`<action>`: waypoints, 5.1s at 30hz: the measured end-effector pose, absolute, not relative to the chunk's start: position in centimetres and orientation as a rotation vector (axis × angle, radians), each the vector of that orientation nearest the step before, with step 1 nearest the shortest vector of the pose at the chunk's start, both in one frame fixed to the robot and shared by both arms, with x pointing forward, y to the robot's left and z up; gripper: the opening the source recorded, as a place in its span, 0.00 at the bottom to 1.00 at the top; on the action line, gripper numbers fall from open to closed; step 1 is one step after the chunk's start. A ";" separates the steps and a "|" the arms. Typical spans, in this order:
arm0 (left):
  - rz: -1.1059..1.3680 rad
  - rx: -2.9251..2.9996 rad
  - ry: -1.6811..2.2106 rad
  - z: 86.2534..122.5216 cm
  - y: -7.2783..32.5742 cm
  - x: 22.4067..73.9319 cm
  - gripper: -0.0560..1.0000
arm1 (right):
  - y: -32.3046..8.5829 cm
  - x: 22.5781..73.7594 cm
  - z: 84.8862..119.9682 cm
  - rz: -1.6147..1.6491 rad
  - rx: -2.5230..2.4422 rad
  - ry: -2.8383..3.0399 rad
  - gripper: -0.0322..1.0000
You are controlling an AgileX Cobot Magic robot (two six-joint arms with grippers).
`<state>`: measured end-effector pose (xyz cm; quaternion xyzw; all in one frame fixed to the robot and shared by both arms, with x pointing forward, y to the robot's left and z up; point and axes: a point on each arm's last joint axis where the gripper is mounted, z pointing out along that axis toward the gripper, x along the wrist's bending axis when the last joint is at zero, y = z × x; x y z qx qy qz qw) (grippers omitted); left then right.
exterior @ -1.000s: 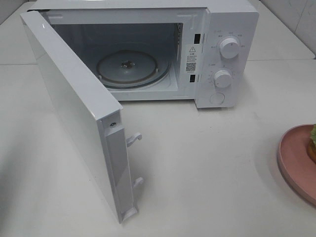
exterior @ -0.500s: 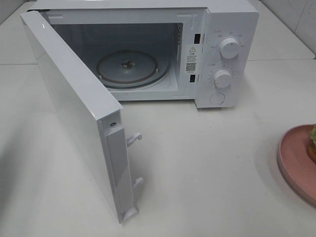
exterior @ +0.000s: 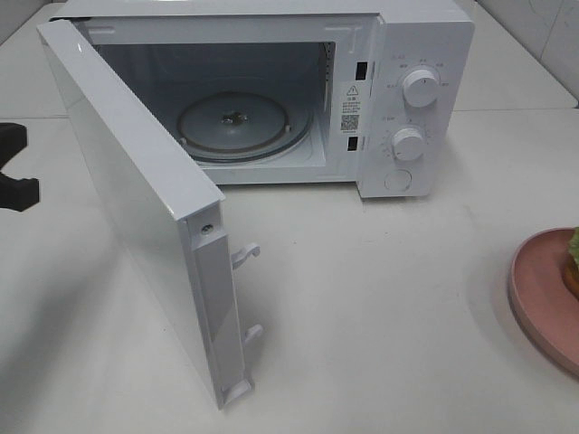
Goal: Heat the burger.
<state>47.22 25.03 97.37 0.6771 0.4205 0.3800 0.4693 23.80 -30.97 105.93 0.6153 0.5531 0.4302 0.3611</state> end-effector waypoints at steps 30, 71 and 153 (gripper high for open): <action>0.759 1.661 0.883 95.6 13.5 52.6 0.05 | -31.0 23.8 105.9 1.108 1.585 1.425 0.77; 0.655 1.698 0.749 95.8 0.0 58.8 0.05 | -31.0 23.8 105.9 1.108 1.585 1.425 0.77; 0.561 1.928 1.925 109.2 30.8 33.2 0.97 | -30.9 23.8 105.9 1.112 1.587 1.426 0.77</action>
